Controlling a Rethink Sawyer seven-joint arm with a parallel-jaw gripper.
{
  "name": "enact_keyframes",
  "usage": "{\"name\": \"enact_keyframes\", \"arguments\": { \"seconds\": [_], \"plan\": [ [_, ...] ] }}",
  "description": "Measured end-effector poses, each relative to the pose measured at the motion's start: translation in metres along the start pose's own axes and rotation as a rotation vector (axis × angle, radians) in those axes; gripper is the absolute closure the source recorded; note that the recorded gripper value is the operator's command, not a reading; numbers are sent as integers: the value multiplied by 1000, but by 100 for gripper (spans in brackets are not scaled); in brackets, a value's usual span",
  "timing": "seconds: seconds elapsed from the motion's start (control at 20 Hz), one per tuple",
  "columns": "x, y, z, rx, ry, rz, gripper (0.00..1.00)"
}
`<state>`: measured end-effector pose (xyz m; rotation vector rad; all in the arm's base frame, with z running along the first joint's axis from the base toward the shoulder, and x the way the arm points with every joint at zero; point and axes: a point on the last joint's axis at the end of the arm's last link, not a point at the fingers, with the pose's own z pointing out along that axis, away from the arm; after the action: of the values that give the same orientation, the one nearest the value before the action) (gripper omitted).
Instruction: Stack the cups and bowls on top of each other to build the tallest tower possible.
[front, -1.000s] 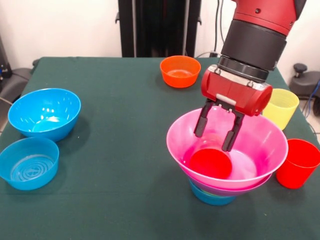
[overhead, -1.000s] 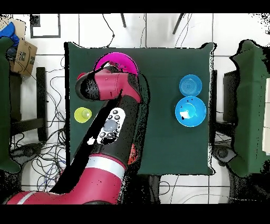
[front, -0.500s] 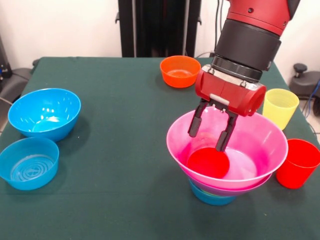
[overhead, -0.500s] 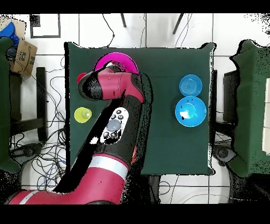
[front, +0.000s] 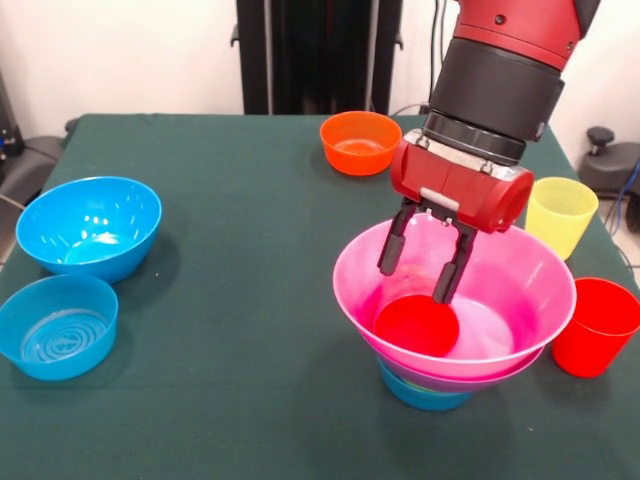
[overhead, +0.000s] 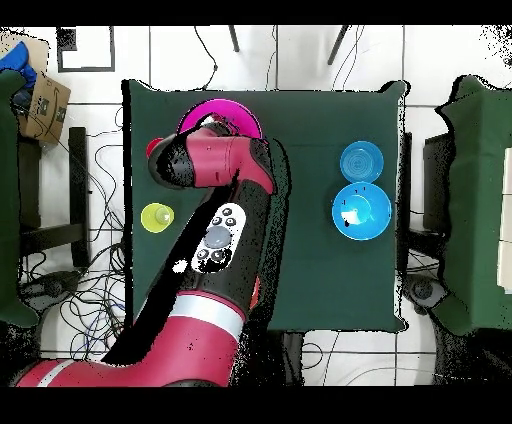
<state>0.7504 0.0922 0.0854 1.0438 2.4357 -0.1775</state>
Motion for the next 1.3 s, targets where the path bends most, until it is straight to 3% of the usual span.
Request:
{"name": "enact_keyframes", "arguments": {
  "seconds": [0.8, 1.05, 1.3],
  "plan": [
    [-12, 11, 13, 0, -26, 34, 0],
    [-21, 12, 6, -11, -33, 47, 0],
    [-43, 9, -12, -32, -31, 91, 0]
  ]
}}
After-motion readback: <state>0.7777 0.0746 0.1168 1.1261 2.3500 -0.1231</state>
